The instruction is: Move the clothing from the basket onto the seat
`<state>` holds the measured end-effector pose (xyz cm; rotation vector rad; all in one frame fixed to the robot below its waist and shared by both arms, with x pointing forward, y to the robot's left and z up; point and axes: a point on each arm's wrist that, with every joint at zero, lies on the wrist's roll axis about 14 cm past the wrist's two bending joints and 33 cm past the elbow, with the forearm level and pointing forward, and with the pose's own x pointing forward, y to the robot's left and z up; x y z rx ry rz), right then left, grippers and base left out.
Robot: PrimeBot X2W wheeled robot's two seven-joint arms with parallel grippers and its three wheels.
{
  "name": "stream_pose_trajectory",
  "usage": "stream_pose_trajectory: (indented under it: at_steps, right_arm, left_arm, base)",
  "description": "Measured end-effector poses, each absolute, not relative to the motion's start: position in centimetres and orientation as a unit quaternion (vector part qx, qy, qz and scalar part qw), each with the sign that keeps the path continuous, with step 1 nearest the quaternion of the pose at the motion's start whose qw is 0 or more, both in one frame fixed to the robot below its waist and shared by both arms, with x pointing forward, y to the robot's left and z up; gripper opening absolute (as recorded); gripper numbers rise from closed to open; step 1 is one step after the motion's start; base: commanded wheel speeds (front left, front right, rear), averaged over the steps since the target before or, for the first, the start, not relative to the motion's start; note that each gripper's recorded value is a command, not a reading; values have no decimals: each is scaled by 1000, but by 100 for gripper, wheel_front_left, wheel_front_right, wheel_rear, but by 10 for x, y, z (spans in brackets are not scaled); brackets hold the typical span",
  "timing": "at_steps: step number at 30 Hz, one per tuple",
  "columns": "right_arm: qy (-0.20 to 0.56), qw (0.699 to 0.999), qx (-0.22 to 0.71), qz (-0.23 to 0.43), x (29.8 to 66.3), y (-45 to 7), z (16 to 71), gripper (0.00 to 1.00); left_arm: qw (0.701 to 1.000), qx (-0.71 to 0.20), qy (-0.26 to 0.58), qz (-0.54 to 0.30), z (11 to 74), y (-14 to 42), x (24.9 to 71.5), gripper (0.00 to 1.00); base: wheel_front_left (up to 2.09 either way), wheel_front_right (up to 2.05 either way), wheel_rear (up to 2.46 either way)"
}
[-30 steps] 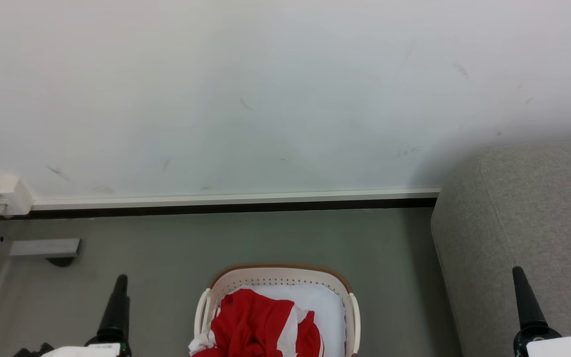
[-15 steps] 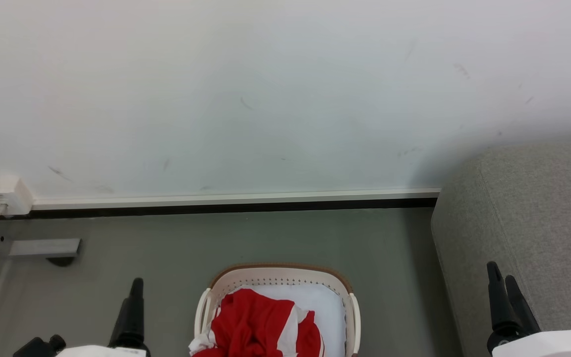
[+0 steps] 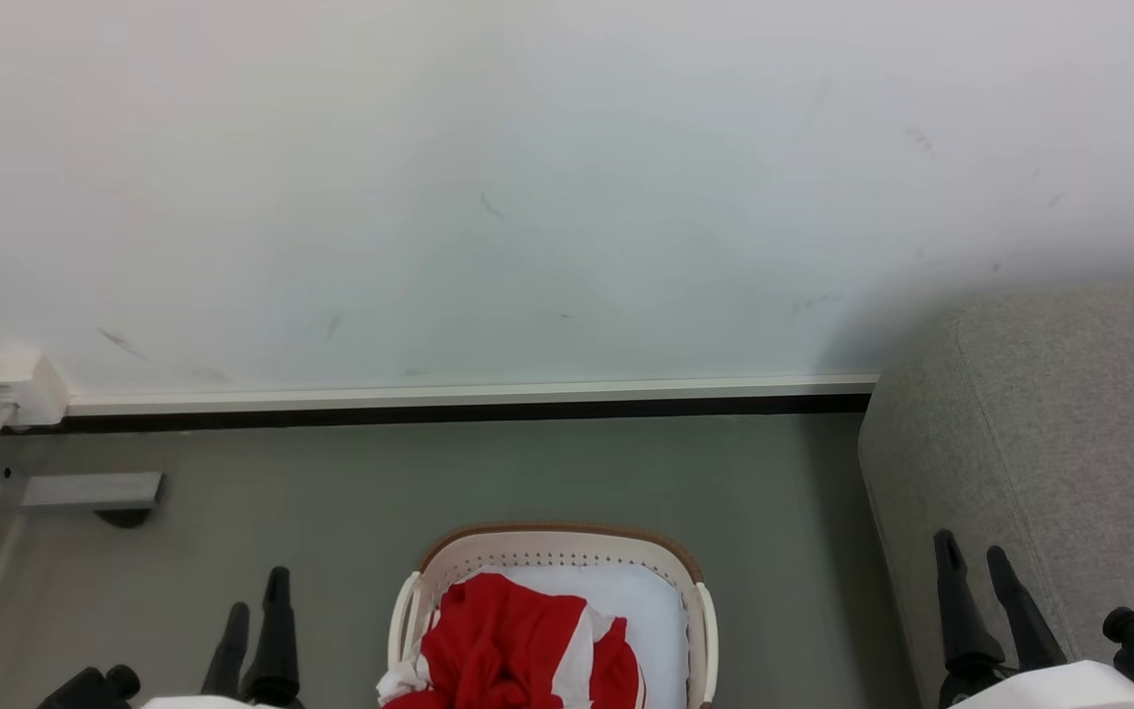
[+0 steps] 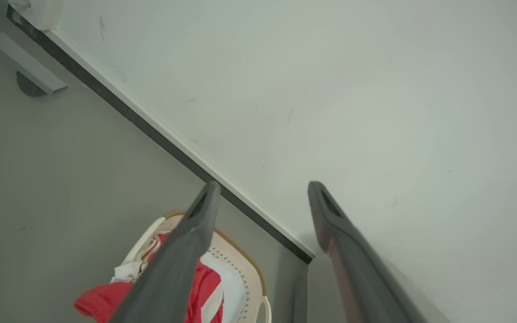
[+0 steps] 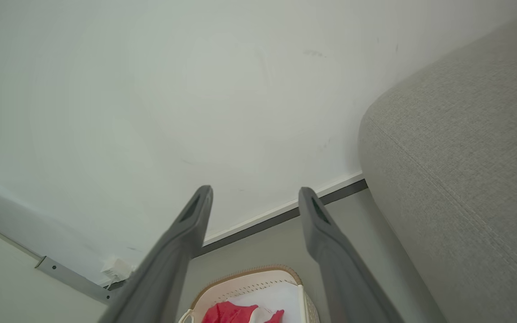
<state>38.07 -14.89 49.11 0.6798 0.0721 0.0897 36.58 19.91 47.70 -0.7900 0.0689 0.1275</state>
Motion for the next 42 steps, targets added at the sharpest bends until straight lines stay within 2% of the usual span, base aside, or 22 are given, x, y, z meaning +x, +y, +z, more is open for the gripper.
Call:
stream_pose_trajectory:
  at_steps: [23, 42]
  right_arm:
    - [19, 976, 206, 74, 380, -136, 493, 100]
    - [-4, 988, 135, 73, 380, -142, 498, 100]
  left_arm:
    - [971, -237, 6, 38, 490, 195, 365, 100]
    - [990, -137, -10, 37, 494, 201, 359, 100]
  base:
    - [0, 0, 0]
    - [0, 0, 0]
